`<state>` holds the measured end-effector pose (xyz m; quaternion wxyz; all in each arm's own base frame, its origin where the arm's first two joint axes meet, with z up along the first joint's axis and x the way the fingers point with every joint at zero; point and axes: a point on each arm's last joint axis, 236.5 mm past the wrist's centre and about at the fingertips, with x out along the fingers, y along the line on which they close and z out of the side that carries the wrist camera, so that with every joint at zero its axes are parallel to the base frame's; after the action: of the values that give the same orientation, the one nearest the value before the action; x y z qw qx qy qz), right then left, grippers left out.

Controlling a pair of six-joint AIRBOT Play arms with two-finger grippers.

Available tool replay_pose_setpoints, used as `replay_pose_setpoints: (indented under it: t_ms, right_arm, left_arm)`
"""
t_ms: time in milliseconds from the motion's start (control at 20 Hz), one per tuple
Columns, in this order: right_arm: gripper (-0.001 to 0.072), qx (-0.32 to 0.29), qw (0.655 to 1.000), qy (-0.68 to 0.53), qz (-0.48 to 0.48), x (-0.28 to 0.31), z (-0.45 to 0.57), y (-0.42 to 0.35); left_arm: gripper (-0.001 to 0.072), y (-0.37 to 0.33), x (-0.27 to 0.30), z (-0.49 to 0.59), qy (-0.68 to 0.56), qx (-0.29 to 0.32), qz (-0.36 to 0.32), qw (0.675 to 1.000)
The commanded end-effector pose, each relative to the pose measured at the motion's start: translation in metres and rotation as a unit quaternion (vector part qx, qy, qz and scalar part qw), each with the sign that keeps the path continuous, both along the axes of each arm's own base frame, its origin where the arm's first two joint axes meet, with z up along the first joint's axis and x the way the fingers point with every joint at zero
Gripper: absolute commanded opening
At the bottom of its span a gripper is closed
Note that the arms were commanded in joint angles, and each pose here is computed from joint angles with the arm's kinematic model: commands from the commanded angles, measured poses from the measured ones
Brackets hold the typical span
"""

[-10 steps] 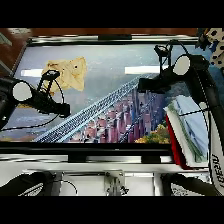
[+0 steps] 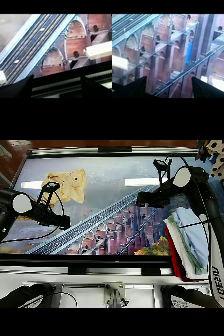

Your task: Fold the shirts.

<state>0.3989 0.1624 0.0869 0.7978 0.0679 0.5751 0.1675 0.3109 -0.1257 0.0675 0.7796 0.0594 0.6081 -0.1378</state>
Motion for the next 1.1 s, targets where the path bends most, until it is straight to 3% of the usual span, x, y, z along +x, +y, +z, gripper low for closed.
replay_pose_setpoints:
  t_ms: [0,300,650,800,900,950,1050]
  right_arm:
    - [0.0694,0.004,1.000,0.001,0.001,-0.001,0.001,0.002]
    - [0.0695,0.016,1.000,-0.007,0.003,0.003,0.004,0.007]
    - [0.0695,-0.044,0.998,0.000,0.048,-0.007,-0.007,-0.013]
    - [0.0695,-0.061,0.997,-0.008,0.044,-0.002,-0.009,-0.020]
    - [0.0695,-0.061,0.997,-0.017,0.041,0.002,-0.008,-0.020]
    - [0.0695,-0.060,0.997,-0.021,0.040,0.004,-0.007,-0.020]
    - [0.0695,-0.055,0.997,-0.029,0.034,0.009,-0.005,-0.018]
  left_arm:
    - [0.0720,0.000,0.000,0.000,0.000,0.000,0.000,1.000]
    - [0.0720,-0.001,0.001,0.000,-0.001,-0.002,0.001,1.000]
    - [0.0720,-0.031,0.041,0.017,-0.085,-0.073,0.013,0.994]
    - [0.0718,-0.059,0.039,0.024,-0.074,-0.141,0.026,0.987]
    - [0.0623,-0.063,0.069,0.036,-0.137,-0.155,0.028,0.978]
    - [0.0604,-0.062,0.083,0.038,-0.145,-0.165,0.050,0.974]
    - [0.0604,-0.052,0.107,0.029,-0.138,-0.116,0.027,0.983]
